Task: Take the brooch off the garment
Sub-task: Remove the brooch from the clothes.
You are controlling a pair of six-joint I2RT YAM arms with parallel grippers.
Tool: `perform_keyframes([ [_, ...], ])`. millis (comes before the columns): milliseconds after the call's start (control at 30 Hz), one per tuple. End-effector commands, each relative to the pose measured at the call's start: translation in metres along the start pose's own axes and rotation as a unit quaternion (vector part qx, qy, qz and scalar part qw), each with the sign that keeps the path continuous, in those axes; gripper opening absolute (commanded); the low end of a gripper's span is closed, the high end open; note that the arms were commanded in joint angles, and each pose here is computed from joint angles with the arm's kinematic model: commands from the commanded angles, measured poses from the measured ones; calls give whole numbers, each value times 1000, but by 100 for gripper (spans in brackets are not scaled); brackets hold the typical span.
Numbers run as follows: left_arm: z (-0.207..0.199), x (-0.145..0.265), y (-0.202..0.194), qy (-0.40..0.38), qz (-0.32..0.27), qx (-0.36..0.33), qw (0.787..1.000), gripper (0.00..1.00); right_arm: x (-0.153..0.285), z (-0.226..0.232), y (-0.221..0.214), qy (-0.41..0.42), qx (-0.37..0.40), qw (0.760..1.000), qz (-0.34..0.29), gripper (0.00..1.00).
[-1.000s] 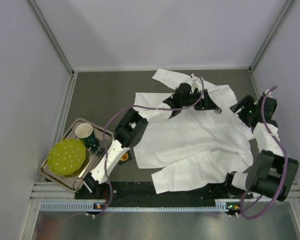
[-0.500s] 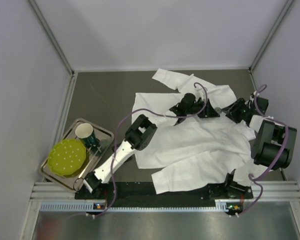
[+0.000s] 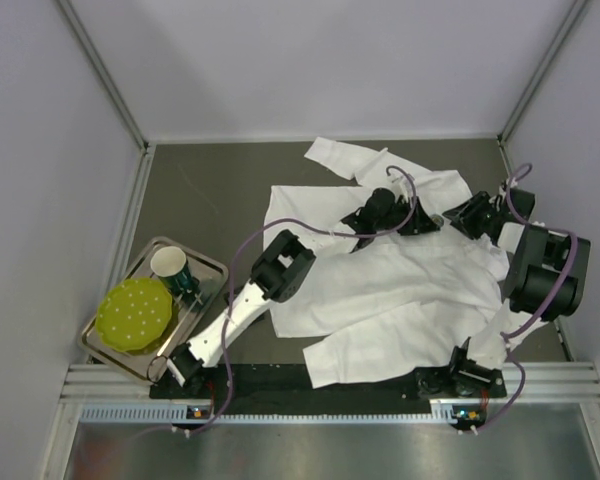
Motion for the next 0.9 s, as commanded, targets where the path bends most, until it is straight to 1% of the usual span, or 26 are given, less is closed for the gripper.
perform_keyframes([
  [0,-49,1,32,-16,-91,-71,993,46,-9,7,15,26,20,999,-18,43],
  [100,-38,-2,37,14,-130,-86,988,43,-11,4,13,23,18,1000,-9,43],
  [200,-37,-5,38,41,-158,-99,982,41,-13,1,11,14,19,1000,-3,43],
  [300,-36,-8,35,53,-169,-106,978,39,-15,-2,10,10,21,1000,-3,42],
  [500,-22,-13,23,72,-162,-90,980,38,-22,-6,5,20,20,1000,5,41],
  [733,-12,-16,15,80,-146,-80,983,38,-29,3,10,46,23,999,5,40],
  [867,-10,-15,13,82,-136,-78,984,38,-31,6,9,62,19,998,12,37],
])
Point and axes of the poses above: each gripper's point midway between its finger pads, its own x axis back along the fingers, its own z axis along the line the jaws close on, y = z × x, the point moved 8 cm from there along x, back along the fingers, and after that the axes turned 7 degrees about x, right-handed, at the moved point
